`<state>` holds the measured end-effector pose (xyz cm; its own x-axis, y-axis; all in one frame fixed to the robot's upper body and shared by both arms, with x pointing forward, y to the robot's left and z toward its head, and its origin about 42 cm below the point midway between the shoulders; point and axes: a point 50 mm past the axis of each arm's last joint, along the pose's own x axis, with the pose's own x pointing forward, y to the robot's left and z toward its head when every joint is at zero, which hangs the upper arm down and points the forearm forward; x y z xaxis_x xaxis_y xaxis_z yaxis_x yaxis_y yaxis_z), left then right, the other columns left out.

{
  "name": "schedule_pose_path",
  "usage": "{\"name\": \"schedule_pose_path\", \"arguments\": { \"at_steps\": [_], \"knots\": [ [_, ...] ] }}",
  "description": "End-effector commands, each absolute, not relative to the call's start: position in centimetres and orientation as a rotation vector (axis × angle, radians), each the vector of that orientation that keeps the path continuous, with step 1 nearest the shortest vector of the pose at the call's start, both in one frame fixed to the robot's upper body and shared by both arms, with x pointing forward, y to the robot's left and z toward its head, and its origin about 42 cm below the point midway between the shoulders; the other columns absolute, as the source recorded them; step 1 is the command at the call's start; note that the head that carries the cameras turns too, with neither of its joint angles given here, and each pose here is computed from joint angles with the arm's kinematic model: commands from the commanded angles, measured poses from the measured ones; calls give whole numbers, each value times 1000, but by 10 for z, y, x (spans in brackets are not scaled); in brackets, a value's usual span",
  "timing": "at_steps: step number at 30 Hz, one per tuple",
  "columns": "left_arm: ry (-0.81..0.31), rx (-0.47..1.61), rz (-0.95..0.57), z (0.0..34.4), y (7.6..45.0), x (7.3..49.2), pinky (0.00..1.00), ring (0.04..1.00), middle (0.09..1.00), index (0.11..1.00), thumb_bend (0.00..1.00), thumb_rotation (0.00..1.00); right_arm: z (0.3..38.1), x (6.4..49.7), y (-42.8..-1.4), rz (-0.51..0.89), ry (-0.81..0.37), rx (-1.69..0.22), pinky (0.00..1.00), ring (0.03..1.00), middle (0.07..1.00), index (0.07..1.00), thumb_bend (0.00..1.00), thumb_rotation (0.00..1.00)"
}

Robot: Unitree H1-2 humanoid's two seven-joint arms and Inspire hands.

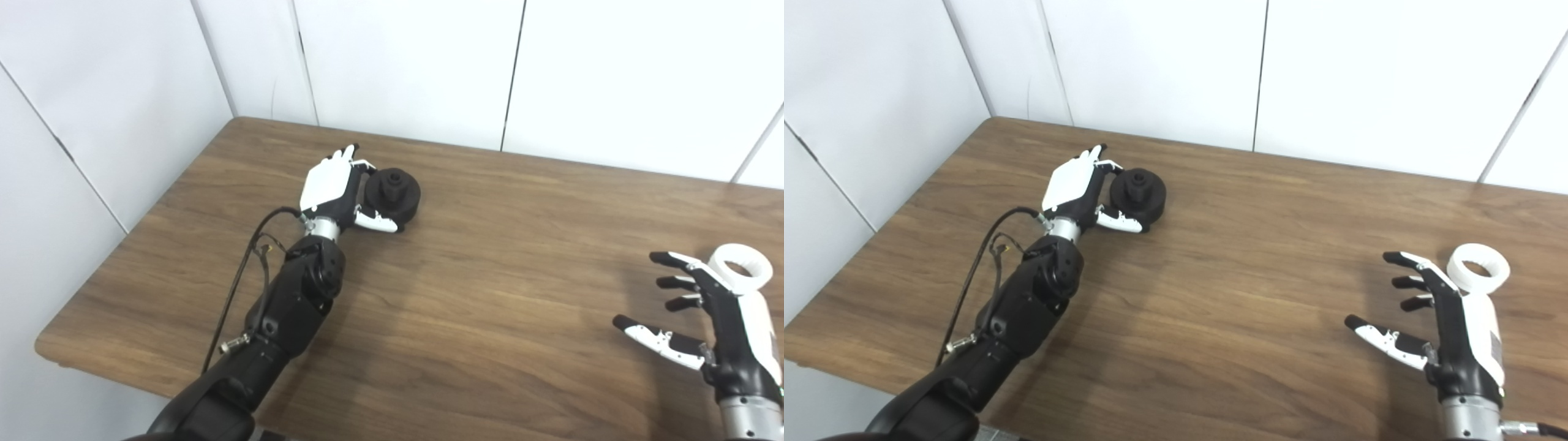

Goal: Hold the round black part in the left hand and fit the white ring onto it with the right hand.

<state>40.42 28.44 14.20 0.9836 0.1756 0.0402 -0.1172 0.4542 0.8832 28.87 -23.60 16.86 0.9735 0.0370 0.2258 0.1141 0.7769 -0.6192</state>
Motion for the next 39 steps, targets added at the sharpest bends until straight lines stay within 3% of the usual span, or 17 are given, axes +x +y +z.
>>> {"name": "schedule_pose_path", "arguments": {
  "at_steps": [1,7,16,28,39],
  "knots": [
    [6,1074,108,148,269,401,1000,1000,1000,579,944,264,189,293,-233,-65,-322,-678,526,685,787,738,725,152],
    [-25,1062,-27,147,241,387,1000,1000,1000,592,965,308,194,293,-232,-70,-330,-679,533,684,790,740,721,133],
    [-49,994,-181,146,204,365,1000,1000,1000,593,975,284,199,291,-229,-77,-328,-691,533,684,796,745,714,134],
    [-184,988,-396,156,169,333,1000,1000,1000,590,998,337,206,294,-221,-102,-346,-683,537,683,801,751,702,207],
    [-227,985,-505,155,137,307,1000,1000,1000,582,1000,332,211,293,-218,-111,-320,-673,564,698,816,768,698,203]
  ]
}}
